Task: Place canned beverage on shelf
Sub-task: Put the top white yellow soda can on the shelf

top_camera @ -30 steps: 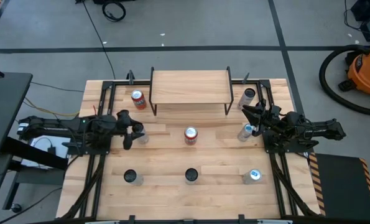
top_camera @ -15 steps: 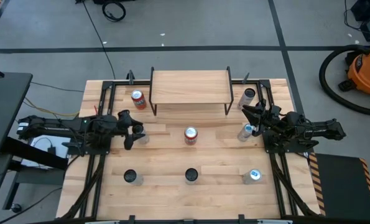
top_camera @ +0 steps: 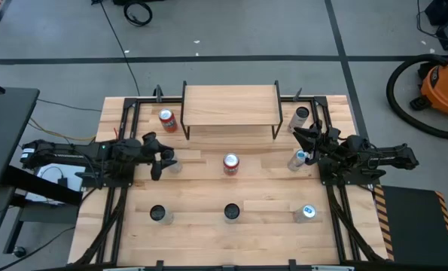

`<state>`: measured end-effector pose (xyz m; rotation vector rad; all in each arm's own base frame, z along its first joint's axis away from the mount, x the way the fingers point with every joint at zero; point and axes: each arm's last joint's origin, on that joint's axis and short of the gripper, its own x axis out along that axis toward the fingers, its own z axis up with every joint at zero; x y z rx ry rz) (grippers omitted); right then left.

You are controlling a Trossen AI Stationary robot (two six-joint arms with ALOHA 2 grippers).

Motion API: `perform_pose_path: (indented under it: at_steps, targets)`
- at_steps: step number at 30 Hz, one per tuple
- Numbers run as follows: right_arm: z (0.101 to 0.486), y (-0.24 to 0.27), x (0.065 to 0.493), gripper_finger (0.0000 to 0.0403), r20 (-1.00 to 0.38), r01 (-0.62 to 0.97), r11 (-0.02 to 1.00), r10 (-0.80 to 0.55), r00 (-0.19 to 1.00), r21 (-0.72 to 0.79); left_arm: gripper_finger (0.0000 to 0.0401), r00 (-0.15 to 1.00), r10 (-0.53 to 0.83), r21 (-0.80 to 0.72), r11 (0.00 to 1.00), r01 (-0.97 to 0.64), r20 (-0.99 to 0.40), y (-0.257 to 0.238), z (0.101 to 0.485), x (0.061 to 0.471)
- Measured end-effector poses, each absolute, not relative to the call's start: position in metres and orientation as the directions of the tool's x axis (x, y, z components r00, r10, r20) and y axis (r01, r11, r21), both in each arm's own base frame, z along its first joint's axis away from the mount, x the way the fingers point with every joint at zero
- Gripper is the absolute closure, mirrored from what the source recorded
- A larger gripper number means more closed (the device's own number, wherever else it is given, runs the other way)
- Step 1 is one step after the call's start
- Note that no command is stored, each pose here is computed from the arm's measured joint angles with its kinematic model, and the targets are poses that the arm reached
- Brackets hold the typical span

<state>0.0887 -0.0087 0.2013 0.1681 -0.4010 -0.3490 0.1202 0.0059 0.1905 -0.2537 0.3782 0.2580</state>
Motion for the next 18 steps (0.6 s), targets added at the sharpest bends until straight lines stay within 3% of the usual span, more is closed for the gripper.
perform_pose_path:
  at_steps: [18]
  targets:
    - [0.2013, -0.0087, 0.0887, 0.0296, 0.352, 0.298, 0.927, -0.364, 0.862, 0.228, 0.0139, 0.913, 0.226, -0.197, 0.932, -0.304, -0.34, 0.0067, 0.196, 0.1221]
